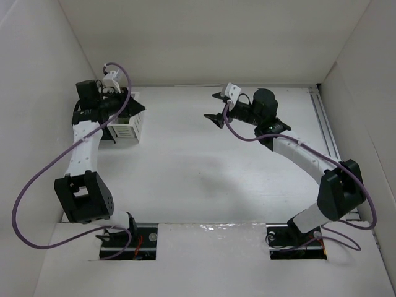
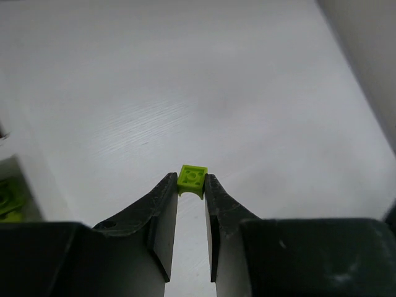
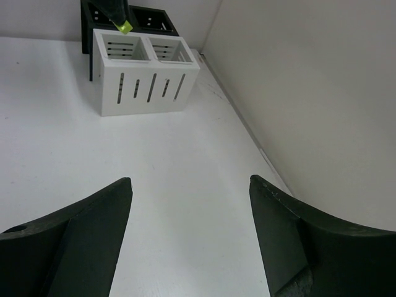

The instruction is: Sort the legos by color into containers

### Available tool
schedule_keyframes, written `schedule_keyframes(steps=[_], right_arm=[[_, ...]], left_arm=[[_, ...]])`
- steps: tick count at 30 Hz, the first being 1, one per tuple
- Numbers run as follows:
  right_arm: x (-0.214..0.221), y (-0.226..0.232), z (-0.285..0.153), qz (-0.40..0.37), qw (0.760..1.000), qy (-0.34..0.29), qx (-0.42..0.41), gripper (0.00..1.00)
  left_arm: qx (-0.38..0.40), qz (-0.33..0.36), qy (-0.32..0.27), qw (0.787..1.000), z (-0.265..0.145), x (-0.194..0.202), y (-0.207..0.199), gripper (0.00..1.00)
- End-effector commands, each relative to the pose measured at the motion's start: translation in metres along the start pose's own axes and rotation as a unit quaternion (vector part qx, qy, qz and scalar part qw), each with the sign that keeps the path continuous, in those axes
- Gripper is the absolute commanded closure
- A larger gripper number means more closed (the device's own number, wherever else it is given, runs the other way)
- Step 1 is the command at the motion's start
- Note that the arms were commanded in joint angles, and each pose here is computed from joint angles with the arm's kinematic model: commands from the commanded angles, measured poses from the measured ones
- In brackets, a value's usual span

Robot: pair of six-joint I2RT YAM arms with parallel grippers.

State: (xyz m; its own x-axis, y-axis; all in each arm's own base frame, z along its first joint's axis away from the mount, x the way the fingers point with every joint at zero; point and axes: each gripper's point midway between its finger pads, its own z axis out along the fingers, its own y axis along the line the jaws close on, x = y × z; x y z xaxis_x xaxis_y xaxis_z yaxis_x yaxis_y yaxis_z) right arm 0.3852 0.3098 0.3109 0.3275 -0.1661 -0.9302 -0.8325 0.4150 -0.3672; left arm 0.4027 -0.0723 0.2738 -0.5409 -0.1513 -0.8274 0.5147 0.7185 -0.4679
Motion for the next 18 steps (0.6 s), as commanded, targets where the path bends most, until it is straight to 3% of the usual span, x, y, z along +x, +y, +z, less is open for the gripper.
schedule_keyframes(steps=[1,6,18], right_arm=[[-0.013,-0.004,-0.002,-0.005,1.000,-0.012,0.006,0.19],[-0.014,-0.007,0.000,-0.004,1.000,-0.011,0.006,0.19],[-0.007,-0.003,0.002,0.005,1.000,-0.001,-0.004,0.18]], left_arm=[[-0.139,0.046,0.017,0.989,-0.028,0.002,0.044,1.00],[-0.235,0.032,0.028,0.971,-0.043,0.009,0.093,1.00],[-0.317,0.010,0.034,0.948,-0.043,-0.002,0.144,0.96]])
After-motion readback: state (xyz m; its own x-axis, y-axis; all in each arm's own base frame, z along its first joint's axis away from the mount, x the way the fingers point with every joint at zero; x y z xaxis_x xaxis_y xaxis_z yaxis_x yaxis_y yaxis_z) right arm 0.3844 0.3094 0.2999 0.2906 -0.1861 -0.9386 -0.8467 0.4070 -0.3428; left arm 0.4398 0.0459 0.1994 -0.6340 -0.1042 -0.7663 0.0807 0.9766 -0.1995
